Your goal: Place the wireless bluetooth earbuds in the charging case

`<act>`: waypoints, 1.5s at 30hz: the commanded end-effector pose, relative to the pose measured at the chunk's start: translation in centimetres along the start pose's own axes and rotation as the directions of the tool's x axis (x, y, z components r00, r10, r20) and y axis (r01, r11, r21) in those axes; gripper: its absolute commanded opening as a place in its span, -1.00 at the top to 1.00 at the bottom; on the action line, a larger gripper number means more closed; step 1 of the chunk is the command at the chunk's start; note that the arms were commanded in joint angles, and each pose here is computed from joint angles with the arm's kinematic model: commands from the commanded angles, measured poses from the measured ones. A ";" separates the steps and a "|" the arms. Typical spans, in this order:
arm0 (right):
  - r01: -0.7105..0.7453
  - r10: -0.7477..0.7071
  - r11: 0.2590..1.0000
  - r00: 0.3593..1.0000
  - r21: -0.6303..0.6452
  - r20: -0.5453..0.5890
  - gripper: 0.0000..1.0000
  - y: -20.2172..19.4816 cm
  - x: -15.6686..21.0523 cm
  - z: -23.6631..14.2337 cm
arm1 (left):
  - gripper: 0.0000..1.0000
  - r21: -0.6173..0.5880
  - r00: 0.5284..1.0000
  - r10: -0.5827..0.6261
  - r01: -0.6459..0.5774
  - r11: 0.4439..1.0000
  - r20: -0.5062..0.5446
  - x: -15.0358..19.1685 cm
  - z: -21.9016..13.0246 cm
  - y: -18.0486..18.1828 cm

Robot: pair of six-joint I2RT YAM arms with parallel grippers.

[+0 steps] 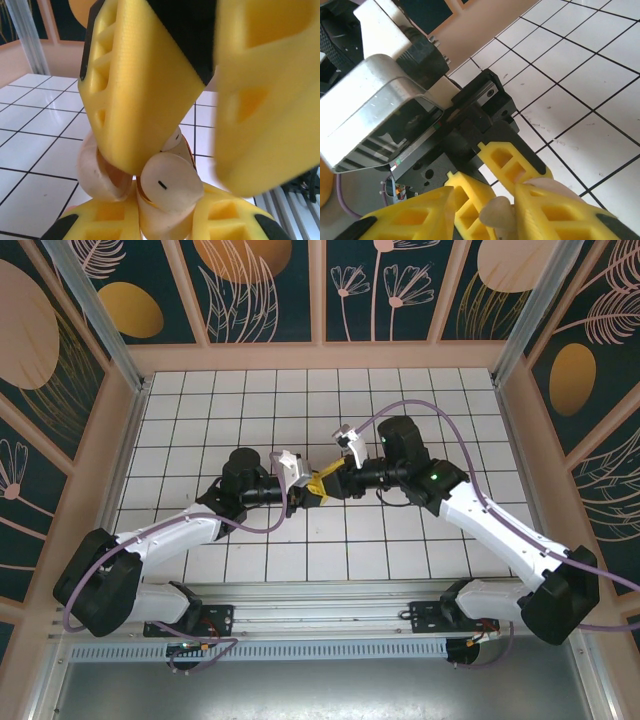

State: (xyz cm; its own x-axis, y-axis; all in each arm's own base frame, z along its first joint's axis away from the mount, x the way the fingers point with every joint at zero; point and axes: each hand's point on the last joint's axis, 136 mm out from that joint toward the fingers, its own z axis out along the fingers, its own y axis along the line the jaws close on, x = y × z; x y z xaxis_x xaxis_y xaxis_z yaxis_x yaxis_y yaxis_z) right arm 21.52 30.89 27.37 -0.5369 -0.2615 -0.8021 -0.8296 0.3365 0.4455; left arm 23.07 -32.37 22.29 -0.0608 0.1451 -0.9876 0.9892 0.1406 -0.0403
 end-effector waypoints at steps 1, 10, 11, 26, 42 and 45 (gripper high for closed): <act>0.052 -0.054 0.998 0.996 0.037 0.070 0.17 0.9 -2.6 -1.7 | 0.78 -0.034 0.999 0.049 -0.048 0.998 0.021 -1.2 0.1 0.7; -0.063 -0.009 0.941 0.978 0.333 0.210 -0.14 -1.3 -4.4 -4.3 | 0.77 -0.091 0.999 0.039 -0.038 0.995 0.010 -1.0 0.1 1.7; -0.101 0.015 0.919 0.975 0.381 0.223 -0.15 -2.1 -4.2 -4.6 | 0.77 -0.101 0.999 0.038 -0.037 0.994 0.008 -1.0 0.1 1.9; -0.212 0.118 0.868 0.966 0.449 0.229 -0.62 -3.5 -2.0 -2.8 | 0.78 -0.119 0.999 0.037 -0.036 0.992 0.007 -1.1 0.0 2.2; -0.126 0.114 0.904 0.992 0.408 0.054 -0.62 -3.5 0.2 0.1 | 0.78 -0.107 0.999 0.038 -0.035 0.994 0.021 -1.6 0.0 2.0; -0.118 0.121 0.897 0.992 0.425 0.019 -0.60 -4.0 1.0 0.1 | 0.78 -0.104 0.999 0.038 -0.036 0.994 0.023 -1.7 0.1 2.0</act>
State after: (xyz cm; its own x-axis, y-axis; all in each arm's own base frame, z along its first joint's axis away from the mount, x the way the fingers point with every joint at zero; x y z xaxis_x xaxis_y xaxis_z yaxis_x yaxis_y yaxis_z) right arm 24.54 29.23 24.56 -0.6381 -0.1587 -0.7534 -0.5909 0.7284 0.3470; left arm 25.00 -31.98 22.09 -0.0626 0.1570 -0.9856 0.9679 0.2503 -0.0216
